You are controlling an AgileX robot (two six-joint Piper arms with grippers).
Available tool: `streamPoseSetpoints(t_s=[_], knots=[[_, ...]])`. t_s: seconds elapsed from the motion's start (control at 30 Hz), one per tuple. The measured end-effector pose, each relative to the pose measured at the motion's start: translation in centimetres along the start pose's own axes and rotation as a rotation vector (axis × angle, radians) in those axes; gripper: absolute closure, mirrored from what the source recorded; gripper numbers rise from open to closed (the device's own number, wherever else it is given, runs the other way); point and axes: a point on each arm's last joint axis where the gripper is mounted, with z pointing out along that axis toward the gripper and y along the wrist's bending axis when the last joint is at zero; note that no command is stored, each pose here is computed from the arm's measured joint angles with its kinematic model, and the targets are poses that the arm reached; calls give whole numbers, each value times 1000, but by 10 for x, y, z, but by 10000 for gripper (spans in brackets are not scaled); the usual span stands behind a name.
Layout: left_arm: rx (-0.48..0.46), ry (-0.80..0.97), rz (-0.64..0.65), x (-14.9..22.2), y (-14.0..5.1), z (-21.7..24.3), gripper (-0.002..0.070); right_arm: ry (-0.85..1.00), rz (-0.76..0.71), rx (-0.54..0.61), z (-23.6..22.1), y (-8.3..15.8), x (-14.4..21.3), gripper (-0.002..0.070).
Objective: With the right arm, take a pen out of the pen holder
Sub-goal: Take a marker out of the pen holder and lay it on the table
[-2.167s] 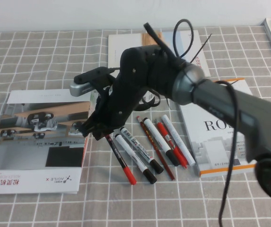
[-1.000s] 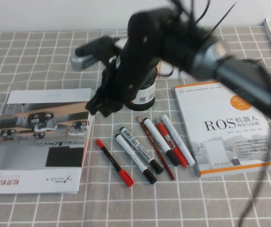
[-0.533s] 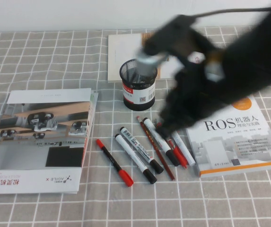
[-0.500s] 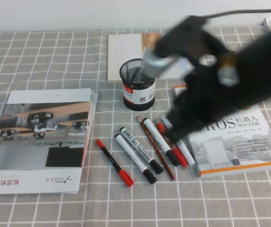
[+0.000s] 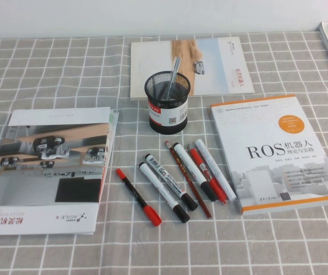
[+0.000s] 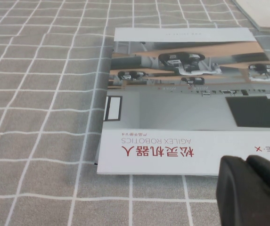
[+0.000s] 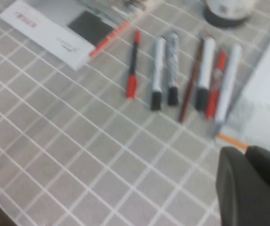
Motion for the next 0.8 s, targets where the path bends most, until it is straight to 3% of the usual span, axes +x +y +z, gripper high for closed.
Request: streamPoseSetpoints(t_s=[0.63, 0.8], knots=[[0, 0, 0, 0, 0, 0, 680, 25, -18, 44, 50, -10, 53, 688], [0, 0, 0, 0, 0, 0, 680, -76, 130, 148, 56, -30, 71, 688]])
